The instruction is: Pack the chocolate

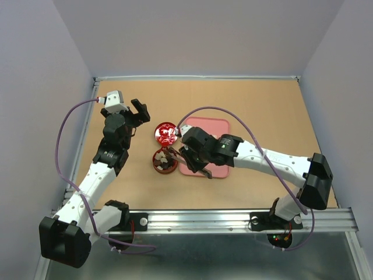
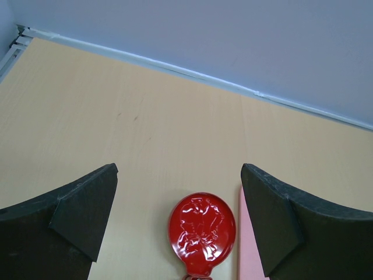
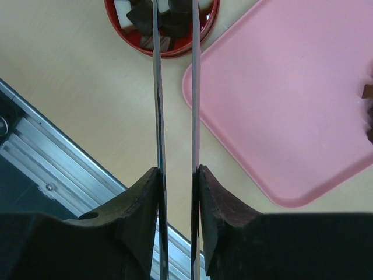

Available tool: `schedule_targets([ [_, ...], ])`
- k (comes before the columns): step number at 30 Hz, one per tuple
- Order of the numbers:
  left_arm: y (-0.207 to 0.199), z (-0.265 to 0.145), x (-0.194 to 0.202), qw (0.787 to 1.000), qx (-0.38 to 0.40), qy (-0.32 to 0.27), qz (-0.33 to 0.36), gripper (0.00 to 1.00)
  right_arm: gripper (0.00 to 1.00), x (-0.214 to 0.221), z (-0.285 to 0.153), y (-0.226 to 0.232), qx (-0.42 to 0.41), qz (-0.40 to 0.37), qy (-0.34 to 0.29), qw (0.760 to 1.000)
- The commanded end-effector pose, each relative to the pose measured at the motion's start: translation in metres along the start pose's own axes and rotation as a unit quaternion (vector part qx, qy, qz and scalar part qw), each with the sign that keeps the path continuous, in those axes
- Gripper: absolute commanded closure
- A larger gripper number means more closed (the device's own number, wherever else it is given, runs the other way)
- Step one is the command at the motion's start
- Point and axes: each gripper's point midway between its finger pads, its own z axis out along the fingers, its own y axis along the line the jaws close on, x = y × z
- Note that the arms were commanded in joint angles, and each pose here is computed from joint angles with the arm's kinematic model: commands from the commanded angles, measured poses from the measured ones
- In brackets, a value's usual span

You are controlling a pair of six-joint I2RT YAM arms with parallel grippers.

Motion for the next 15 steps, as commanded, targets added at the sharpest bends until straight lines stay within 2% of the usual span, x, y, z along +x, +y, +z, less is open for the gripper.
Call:
schedule_targets([
  [1, -0.012, -0.002, -0.036, 0.999, 0.012, -0.045, -0.009, 0.01, 0.75, -0.030, -0.005, 0.014, -0.019, -0.016, -0.041, 0.999],
  [15, -0.013, 0.000, -0.033, 0.999, 0.013, -0.041, -0.007, 0.01, 0.72, -0.024, 0.013, 0.012, -0.008, -0.031, -0.019, 0.999],
])
